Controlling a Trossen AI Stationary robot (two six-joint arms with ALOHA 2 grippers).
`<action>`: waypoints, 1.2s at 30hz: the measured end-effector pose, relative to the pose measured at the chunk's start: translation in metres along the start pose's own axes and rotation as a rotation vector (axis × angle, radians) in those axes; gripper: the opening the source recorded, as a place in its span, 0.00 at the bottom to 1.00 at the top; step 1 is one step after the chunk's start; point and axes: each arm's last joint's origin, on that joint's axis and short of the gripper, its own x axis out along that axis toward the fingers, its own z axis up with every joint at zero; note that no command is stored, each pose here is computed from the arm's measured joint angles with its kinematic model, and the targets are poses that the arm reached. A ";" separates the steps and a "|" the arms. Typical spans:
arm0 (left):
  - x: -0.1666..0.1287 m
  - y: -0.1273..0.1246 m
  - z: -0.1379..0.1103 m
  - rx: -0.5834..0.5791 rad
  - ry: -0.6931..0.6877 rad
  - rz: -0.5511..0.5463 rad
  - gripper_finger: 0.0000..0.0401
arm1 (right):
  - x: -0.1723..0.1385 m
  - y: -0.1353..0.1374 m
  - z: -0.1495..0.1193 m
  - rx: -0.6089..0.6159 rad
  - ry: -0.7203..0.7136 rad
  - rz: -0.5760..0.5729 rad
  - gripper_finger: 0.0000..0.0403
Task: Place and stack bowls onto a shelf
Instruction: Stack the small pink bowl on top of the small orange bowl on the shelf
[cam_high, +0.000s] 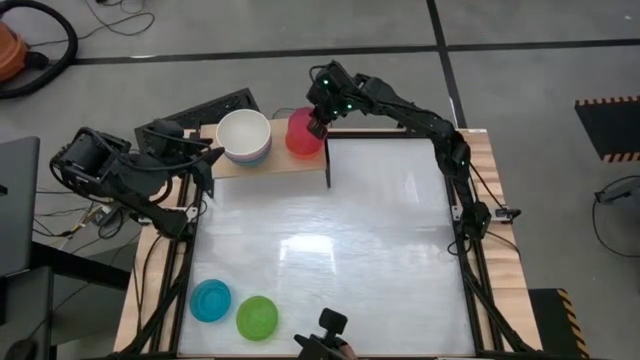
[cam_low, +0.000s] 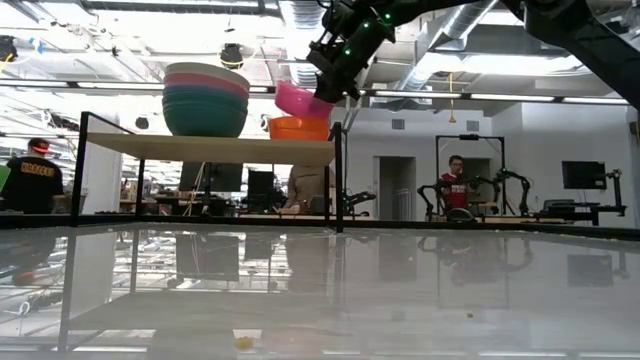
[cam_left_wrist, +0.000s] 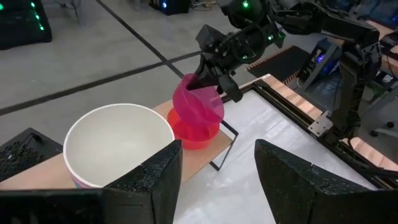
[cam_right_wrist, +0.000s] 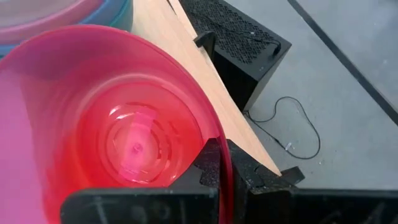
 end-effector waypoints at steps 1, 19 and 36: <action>0.000 0.000 0.000 -0.001 -0.001 0.000 0.46 | 0.001 0.000 0.000 -0.008 0.000 -0.001 0.06; 0.000 0.000 0.001 -0.008 -0.025 0.019 0.46 | 0.014 -0.001 -0.006 -0.033 0.022 0.022 0.06; 0.000 0.000 0.001 -0.023 -0.028 0.021 0.46 | 0.030 0.001 -0.012 -0.041 0.057 0.053 0.08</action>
